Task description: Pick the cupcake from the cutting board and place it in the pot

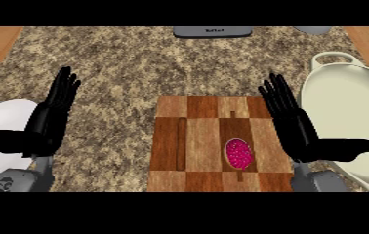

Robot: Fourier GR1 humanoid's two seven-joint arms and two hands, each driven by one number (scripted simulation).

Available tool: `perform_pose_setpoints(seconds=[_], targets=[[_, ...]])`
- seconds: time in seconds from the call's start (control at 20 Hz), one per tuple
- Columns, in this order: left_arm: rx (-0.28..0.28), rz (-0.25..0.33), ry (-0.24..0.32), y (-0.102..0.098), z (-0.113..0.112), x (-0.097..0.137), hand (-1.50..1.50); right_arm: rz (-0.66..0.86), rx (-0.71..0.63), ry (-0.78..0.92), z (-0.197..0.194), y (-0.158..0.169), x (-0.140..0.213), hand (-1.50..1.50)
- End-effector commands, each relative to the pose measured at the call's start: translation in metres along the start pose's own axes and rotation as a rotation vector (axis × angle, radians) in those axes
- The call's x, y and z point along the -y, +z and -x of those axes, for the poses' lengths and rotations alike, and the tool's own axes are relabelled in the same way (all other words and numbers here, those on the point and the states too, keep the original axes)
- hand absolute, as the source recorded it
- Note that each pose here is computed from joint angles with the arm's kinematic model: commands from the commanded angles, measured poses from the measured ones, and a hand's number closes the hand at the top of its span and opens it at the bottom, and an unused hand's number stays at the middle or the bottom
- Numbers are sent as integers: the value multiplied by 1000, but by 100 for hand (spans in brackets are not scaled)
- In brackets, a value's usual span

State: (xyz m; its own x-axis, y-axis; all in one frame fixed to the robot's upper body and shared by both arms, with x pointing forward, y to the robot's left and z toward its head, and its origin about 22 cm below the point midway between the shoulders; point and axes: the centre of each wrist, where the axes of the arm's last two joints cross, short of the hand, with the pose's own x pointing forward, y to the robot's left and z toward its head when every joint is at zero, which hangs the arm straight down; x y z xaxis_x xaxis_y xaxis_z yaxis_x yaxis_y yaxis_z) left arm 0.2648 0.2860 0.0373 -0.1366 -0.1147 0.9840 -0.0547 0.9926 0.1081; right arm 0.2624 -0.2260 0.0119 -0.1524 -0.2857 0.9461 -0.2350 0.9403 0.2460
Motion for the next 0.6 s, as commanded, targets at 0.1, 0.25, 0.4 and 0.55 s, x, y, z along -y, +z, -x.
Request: perform_pose_setpoints(seconds=[0.1,0.25,0.4,0.55], targets=[[-5,-73,-12,-20,-31,0,0,46,54,228,-28,-24,54,150],[-22,-149,-39,-24,-41,-22,0,52,120,442,-80,-38,83,150],[-78,-117,5,-28,-39,-10,0,129,63,810,-50,-11,97,-150],[-92,-108,23,-37,-47,12,0,100,187,731,-12,-4,89,-150]])
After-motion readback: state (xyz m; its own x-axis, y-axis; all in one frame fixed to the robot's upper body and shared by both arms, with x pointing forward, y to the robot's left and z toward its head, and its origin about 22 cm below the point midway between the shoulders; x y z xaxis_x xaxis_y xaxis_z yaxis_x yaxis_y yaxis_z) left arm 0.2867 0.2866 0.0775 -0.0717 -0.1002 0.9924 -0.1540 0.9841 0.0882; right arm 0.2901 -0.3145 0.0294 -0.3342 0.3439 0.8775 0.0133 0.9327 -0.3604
